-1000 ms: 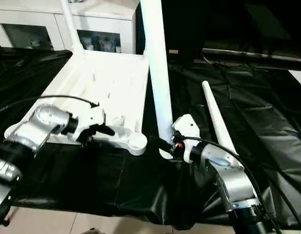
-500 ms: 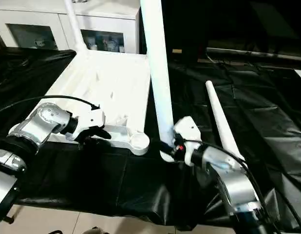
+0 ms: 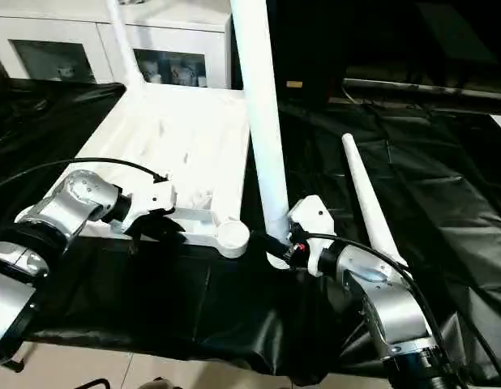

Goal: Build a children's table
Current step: Insert table leg to table base

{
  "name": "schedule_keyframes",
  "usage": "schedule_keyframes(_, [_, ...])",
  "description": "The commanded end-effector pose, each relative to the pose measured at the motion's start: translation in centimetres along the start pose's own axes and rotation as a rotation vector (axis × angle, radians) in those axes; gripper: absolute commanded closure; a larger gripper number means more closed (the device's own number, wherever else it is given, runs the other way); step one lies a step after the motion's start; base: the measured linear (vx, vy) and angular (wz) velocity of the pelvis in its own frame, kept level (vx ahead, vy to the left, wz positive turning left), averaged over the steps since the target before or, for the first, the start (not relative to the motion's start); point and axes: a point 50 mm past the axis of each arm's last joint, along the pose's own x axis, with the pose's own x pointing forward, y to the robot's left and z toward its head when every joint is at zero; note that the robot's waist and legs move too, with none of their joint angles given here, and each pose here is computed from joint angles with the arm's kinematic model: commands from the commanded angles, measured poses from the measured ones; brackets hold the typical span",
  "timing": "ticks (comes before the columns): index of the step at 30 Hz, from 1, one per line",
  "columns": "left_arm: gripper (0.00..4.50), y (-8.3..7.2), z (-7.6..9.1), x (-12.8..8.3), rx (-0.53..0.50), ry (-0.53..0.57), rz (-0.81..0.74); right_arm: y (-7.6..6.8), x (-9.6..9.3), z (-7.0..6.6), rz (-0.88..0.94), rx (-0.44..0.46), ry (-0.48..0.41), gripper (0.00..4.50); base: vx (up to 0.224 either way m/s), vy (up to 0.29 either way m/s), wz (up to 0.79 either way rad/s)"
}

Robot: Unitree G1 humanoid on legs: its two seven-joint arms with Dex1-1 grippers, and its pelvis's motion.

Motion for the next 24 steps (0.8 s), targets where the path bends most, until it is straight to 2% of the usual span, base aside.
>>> schedule_keyframes(1, [4.44,-0.1,-0.3,-0.2,-0.041,-0.035,-0.005,0.1,-0.1,0.6,0.009,-0.03,-0.02,2.57,0.0,0.0,0.0])
schedule_keyframes(5, [4.44,-0.3,-0.3,0.1,-0.102,-0.115,-0.002,-0.1,0.1,0.9,-0.021,-0.014,-0.036,2.57,0.0,0.0,0.0])
schedule_keyframes(9, [4.44,-0.8,-0.6,1.1,-0.167,-0.171,0.06,-1.2,0.9,1.2,-0.155,0.05,-0.057,2.57,0.0,0.0,0.0])
schedule_keyframes(12, [4.44,-1.8,-0.5,2.0,-0.211,-0.226,0.061,-1.8,1.7,2.3,-0.184,0.123,-0.114,2.57,0.0,0.0,0.0])
schedule_keyframes(13, [4.44,-2.3,-0.7,2.3,-0.208,-0.218,0.062,-1.9,2.0,2.9,-0.173,0.155,-0.14,2.57,0.0,0.0,0.0])
schedule_keyframes(16, [4.5,-3.0,-1.0,2.8,-0.205,-0.206,0.079,-2.1,2.3,3.6,-0.154,0.179,-0.159,2.59,0.0,0.0,0.0])
schedule_keyframes(18, [4.5,-3.2,-1.0,3.0,-0.206,-0.203,0.091,-2.2,2.5,3.8,-0.145,0.181,-0.16,2.59,0.0,0.0,0.0])
schedule_keyframes(24, [4.5,-4.1,-0.7,3.3,-0.225,-0.204,0.126,-1.8,4.2,3.3,-0.051,0.197,-0.087,2.59,0.0,0.0,0.0])
